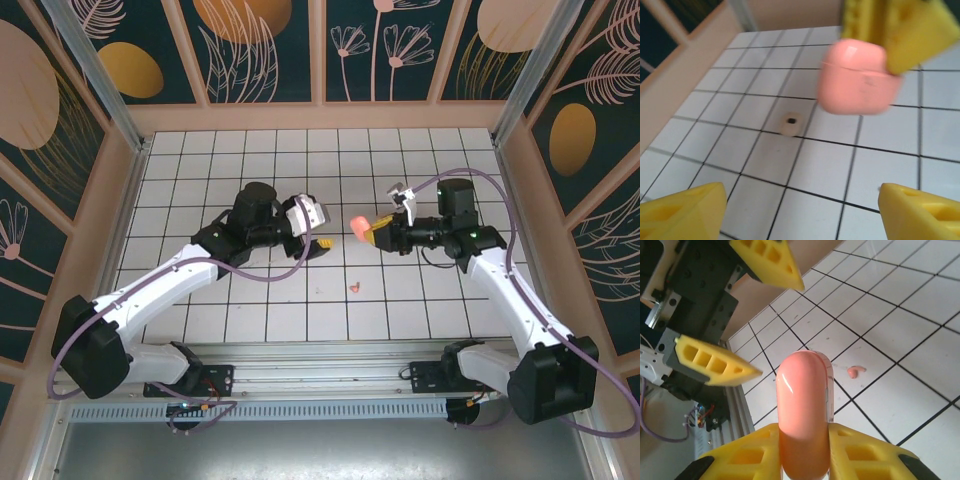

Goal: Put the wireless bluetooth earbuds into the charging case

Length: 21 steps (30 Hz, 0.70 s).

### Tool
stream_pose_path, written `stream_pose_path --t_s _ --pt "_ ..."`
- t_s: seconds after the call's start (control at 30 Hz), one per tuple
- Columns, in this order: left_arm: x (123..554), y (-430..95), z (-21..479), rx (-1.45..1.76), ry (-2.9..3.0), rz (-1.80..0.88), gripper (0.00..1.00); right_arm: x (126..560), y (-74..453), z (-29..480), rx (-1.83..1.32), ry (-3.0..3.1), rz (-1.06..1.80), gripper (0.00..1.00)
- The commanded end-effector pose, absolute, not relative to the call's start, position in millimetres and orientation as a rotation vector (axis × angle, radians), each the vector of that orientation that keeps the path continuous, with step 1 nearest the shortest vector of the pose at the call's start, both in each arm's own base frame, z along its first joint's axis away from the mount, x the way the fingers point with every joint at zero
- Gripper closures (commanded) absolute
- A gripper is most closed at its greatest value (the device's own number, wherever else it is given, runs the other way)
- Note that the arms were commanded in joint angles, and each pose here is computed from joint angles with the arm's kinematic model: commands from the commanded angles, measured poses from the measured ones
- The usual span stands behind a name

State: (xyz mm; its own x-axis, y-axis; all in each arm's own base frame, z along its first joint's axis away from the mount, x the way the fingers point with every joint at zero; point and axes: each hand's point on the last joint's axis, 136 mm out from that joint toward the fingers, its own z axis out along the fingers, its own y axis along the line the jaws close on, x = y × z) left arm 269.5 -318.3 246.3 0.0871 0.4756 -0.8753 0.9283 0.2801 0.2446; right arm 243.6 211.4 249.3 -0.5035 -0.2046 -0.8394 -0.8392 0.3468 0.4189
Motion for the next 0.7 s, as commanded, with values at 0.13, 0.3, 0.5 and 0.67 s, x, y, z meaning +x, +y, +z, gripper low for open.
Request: stream_pose_path --t_s 0.13,0.3,0.5,0.67 --pt "232.9 -327.3 254.4 1.558 1.313 -0.655 0.26 211.2 210.2 269.8 -1.331 1.517 0.963 0.77" --pt "223.1 -329.6 249.5 1.633 1.303 -0.708 0.31 208.6 210.8 268.6 -1.446 1.419 0.825 0.8" --pt "218.3 -334.0 248.5 1.658 1.282 -0.756 0.39 199.2 218.8 269.9 -1.547 1.334 0.804 0.79" --pt "219.8 -337.5 249.6 1.661 1.277 -0.775 0.4 194.8 228.7 265.7 -1.609 1.306 0.8 0.79"
